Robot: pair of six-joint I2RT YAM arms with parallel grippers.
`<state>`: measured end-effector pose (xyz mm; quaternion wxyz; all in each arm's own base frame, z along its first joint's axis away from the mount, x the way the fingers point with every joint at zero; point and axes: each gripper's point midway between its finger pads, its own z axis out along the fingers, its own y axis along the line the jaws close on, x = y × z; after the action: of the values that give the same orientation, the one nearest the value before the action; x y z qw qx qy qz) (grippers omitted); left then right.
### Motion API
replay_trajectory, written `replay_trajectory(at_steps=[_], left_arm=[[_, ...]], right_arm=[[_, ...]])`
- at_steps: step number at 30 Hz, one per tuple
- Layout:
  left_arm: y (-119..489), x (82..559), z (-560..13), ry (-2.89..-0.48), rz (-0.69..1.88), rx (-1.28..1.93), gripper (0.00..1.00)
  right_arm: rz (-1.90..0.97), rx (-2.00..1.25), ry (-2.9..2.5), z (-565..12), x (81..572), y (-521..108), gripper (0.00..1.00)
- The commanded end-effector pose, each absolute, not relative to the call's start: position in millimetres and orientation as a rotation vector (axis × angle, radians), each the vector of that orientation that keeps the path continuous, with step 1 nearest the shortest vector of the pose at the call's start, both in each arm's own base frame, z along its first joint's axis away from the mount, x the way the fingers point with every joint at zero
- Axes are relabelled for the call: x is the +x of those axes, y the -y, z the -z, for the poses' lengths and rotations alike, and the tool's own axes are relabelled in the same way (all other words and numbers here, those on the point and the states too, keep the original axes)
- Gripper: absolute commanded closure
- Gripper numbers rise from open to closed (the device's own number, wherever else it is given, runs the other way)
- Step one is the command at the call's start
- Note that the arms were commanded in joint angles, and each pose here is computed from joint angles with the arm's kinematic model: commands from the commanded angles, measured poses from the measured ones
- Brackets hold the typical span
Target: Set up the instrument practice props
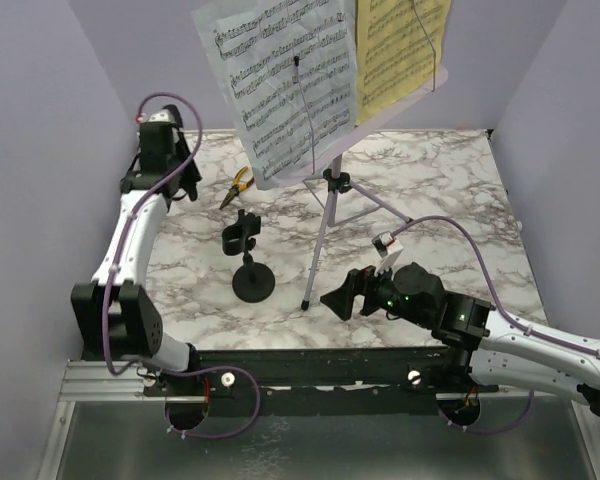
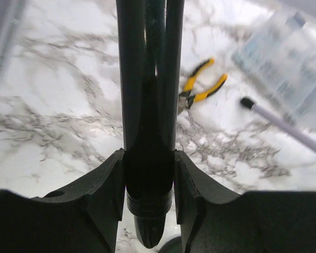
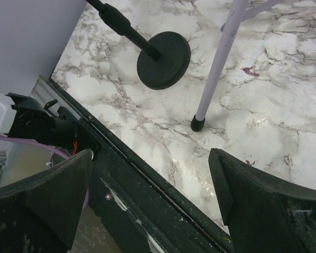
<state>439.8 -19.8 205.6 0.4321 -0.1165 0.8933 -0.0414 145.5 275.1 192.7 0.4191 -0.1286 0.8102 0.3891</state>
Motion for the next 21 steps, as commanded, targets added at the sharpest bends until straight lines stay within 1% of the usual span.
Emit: replay_trajectory(at_steps=[1,6,9,11,15,17,19,21], left_arm=[[9.4,384.1,-283.6,-2.029,0.251,-0.474,1.0],[-14.5,312.3,-340.2,-1.777,0.231,-0.704,1.0],[-29.3,270.0,-388.1,-1.55,0.253,-0.809,1.0],[-35.5,247.1,-423.3,-1.424,0.268,-0.819,1.0],[-25.1,223.2,-481.9,-1.312,0.344,-0.727,1.0],[-5.4,210.3,-508.1,-1.258,0.451,-0.627,1.0],[9.7,191.5,-536.7,-1.153,0.547,-0.522,1.0],[24.1,163.0,-559.9,-1.031,0.627,-0.392,1.0]], right_arm=[[-0.946,-0.272,-2.045,-194.6,148.2,-268.3,0.0],[-0.956,-0.285,-2.021,-197.1,150.2,-273.1,0.0],[-0.952,-0.32,-2.002,-199.2,151.6,-276.9,0.0],[-0.944,-0.351,-1.999,-200.2,151.9,-279.9,0.0],[-0.91,-0.408,-2.014,-201.0,152.7,-284.0,0.0],[-0.895,-0.424,-2.02,-201.7,153.2,-284.5,0.0],[-0.89,-0.426,-2.024,-202.0,153.0,-283.7,0.0],[-0.909,-0.43,-2.013,-205.5,150.9,-283.9,0.0]])
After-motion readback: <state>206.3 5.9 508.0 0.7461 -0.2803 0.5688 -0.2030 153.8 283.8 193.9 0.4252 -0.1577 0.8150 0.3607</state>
